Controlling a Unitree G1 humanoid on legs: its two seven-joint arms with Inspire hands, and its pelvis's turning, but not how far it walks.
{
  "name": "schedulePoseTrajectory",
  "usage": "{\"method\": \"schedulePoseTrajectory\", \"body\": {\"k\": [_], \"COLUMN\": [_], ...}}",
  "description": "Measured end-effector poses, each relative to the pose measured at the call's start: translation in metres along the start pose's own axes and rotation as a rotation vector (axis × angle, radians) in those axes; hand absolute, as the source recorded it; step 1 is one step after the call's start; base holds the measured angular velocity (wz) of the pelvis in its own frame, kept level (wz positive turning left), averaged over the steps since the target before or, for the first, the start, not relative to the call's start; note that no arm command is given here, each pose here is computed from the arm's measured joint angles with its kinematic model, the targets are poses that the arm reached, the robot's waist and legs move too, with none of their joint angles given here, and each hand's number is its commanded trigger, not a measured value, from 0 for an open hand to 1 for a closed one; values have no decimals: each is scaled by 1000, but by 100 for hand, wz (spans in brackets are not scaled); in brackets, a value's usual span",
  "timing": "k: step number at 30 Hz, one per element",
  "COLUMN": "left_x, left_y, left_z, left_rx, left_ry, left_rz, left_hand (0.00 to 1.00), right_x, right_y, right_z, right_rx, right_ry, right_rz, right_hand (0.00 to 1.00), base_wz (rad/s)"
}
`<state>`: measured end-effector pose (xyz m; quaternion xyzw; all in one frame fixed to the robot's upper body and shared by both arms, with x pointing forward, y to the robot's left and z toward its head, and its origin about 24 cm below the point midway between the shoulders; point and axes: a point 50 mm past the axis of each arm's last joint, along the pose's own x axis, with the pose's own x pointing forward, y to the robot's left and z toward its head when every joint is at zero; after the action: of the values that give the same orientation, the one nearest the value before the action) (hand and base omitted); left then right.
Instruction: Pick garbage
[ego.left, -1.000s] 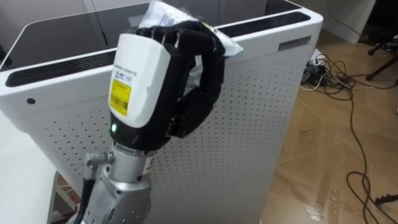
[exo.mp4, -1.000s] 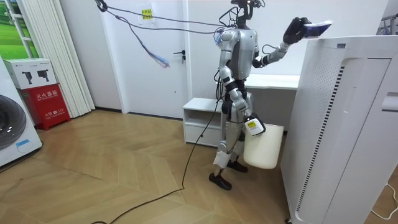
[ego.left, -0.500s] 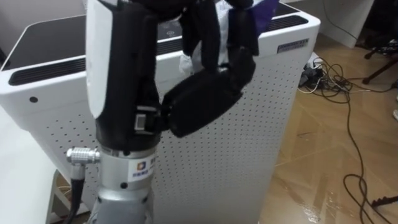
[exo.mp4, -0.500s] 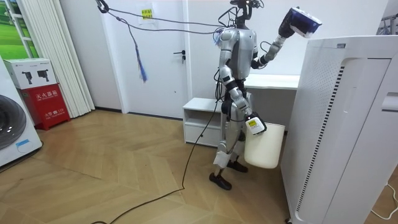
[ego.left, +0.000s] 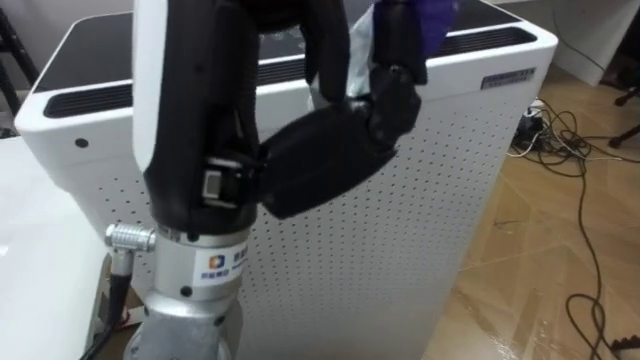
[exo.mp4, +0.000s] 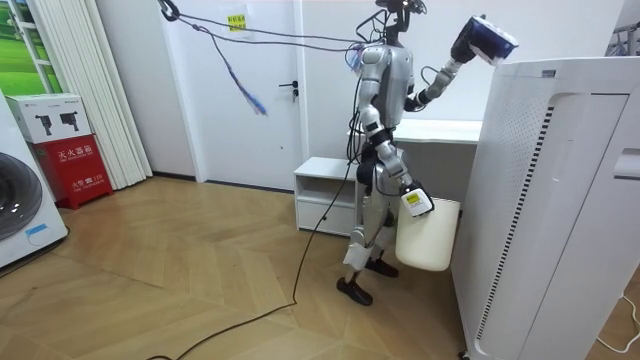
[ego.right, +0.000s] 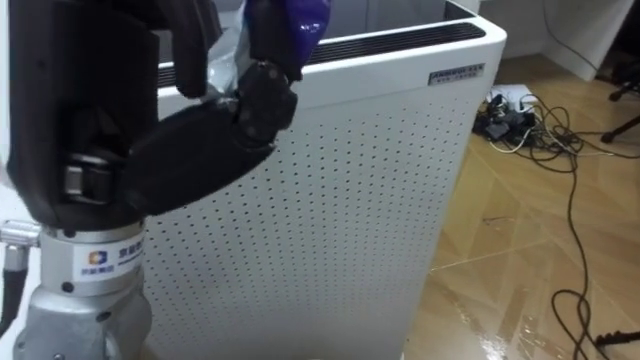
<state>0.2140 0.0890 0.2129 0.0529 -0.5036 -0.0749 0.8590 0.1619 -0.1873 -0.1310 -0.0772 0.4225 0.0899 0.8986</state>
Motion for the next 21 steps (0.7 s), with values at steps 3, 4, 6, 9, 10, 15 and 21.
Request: {"method": "schedulePoseTrajectory", "body": {"k": [3,4,6,9,10,15,21], "left_x": [-5,-7,-15,-37,-43,-96,-131], "left_y": [-1,-1,-2,-4,-7,-19,-21], "left_z": [-13,-15,-27,-42,-45,-83,-105], "left_rx": [-7,-13,-40,-65,-72,-86,-190], "left_ry": [68,85,159,273,300,602,831], "left_rz": [-17,-18,-33,-62,-75,-225,-261], "left_hand": [100,100,100,100,100,100,100], "right_x": [1,1,4,7,8,9,13], "right_y": [-1,-2,-4,-4,-4,-5,-8], "right_z": [2,2,4,11,11,19,27], "right_rx": [23,30,60,56,53,45,36], "right_ry": [-5,-5,5,-9,-8,-33,-46], "right_rz": [-4,-5,-13,-16,-18,-27,-26], "right_hand": [100,100,100,100,100,100,100], "base_wz": [17,16,12,0,3,12,4]}}
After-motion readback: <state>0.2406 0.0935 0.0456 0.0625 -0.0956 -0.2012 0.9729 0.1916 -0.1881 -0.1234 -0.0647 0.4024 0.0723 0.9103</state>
